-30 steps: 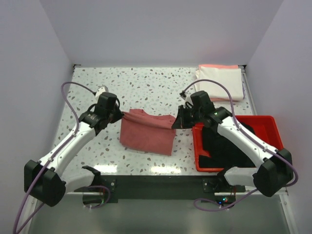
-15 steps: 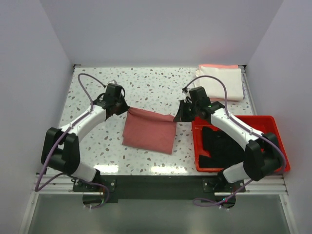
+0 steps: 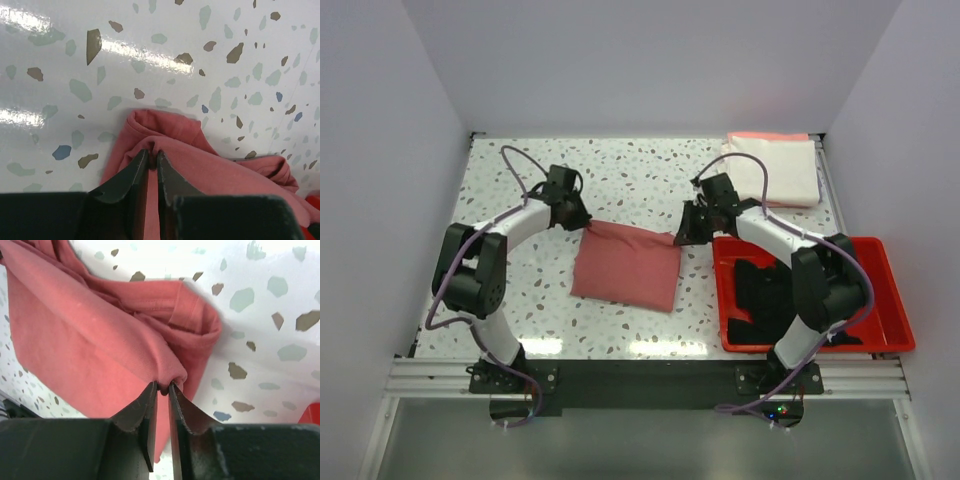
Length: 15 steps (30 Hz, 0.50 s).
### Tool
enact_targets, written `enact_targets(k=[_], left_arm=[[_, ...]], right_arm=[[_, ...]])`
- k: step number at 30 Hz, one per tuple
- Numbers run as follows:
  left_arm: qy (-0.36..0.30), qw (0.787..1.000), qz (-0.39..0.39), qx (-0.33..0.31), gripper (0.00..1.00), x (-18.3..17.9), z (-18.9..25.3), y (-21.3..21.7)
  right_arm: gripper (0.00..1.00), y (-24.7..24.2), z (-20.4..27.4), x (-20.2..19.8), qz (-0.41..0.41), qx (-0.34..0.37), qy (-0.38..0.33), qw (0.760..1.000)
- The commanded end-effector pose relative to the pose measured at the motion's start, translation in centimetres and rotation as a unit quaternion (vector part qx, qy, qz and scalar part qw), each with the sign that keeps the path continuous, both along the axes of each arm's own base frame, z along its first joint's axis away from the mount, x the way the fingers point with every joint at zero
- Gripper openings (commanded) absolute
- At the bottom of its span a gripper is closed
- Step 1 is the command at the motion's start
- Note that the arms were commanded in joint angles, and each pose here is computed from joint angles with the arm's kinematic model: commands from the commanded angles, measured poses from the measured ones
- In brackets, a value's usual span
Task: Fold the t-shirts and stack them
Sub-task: Fold the tshirt
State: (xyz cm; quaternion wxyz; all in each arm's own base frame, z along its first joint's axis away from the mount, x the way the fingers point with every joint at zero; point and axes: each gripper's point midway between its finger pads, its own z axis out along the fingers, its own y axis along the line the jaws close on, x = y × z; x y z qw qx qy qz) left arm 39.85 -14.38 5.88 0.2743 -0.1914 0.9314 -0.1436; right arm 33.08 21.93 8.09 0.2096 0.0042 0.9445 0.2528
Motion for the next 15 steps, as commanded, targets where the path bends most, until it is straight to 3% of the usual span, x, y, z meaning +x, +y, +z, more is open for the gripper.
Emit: enact_targets(k=[1,4,5,6,10,11,15], left_arm=[[-0.043,0.999,-0.015,-0.014,0.18,2.6,2.0,-0.5],[-0.054,0.998,-0.024,-0.021,0.35,3.1,2.8,-0.9],[-0.060,0.997,-0.030,-0.029,0.46,3.1,3.6,-1.2],[-0.067,0.997,-0.036,-0.035,0.50,3.2,4.2,-1.5],[-0.101,0.992,-0.042,-0.060,0.80,2.7,7.0,-2.0],[-0.114,0.990,-0.047,-0.071,0.98,2.3,8.2,-2.2],[-0.114,0.985,-0.074,-0.108,1.00,-0.2,8.1,-3.7]], right_arm=[[0.22,0.6,1.3,3.3,0.007,0.010,-0.048,0.999],[0.60,1.2,1.7,4.6,0.024,0.011,-0.056,0.998],[0.76,1.7,2.8,5.1,0.031,0.021,-0.066,0.997],[0.99,1.8,3.4,5.0,0.042,0.025,-0.069,0.996],[0.99,2.5,6.6,4.0,0.056,0.063,-0.094,0.992],[0.99,2.4,7.1,3.6,0.056,0.067,-0.101,0.991],[0.99,2.4,8.6,1.5,0.051,0.100,-0.115,0.987]])
